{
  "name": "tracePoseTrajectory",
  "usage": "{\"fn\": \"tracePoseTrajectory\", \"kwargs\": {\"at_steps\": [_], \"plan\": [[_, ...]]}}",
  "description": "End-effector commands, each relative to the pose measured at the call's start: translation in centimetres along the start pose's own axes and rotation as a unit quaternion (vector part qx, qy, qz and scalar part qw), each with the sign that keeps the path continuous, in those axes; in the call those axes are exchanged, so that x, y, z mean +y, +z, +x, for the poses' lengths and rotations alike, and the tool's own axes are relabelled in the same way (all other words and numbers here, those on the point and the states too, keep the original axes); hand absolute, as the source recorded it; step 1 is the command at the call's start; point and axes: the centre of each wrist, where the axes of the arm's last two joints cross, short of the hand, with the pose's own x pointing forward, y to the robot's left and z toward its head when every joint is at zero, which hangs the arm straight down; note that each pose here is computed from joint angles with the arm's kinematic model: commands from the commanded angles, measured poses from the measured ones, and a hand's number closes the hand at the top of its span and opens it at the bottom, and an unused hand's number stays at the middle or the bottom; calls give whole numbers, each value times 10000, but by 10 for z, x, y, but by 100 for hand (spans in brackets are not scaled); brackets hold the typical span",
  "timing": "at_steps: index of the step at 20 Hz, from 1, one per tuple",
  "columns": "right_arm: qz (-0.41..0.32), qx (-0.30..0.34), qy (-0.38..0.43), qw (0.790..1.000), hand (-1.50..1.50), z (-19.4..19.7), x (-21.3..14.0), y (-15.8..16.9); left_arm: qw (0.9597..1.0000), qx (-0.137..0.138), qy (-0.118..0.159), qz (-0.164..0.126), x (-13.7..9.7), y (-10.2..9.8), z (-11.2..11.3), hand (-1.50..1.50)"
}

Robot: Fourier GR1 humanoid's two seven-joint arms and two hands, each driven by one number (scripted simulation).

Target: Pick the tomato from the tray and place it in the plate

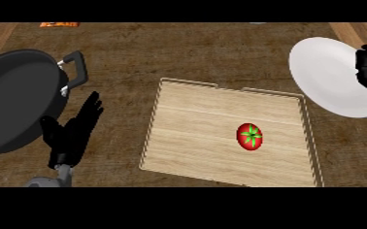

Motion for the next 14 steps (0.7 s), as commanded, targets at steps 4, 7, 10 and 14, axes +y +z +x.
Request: {"fn": "tracePoseTrajectory", "kwargs": {"at_steps": [4, 7, 10, 14], "plan": [[-1338, -189, 51, 9908, -150, -16, -19, 66, 9976, 638, 259, -58, -26, 15, -20, 0], [-875, -196, 132, 9959, -150, -17, -17, 97, 9981, 585, 179, -13, -24, 10, -13, 0], [-590, 45, 523, 9969, -150, -8, -26, 102, 9980, 570, 216, -178, -31, 8, -14, 0], [676, 607, 1552, 9837, -150, 8, -37, 104, 9979, 608, 112, -215, -24, 9, -19, 0]]}}
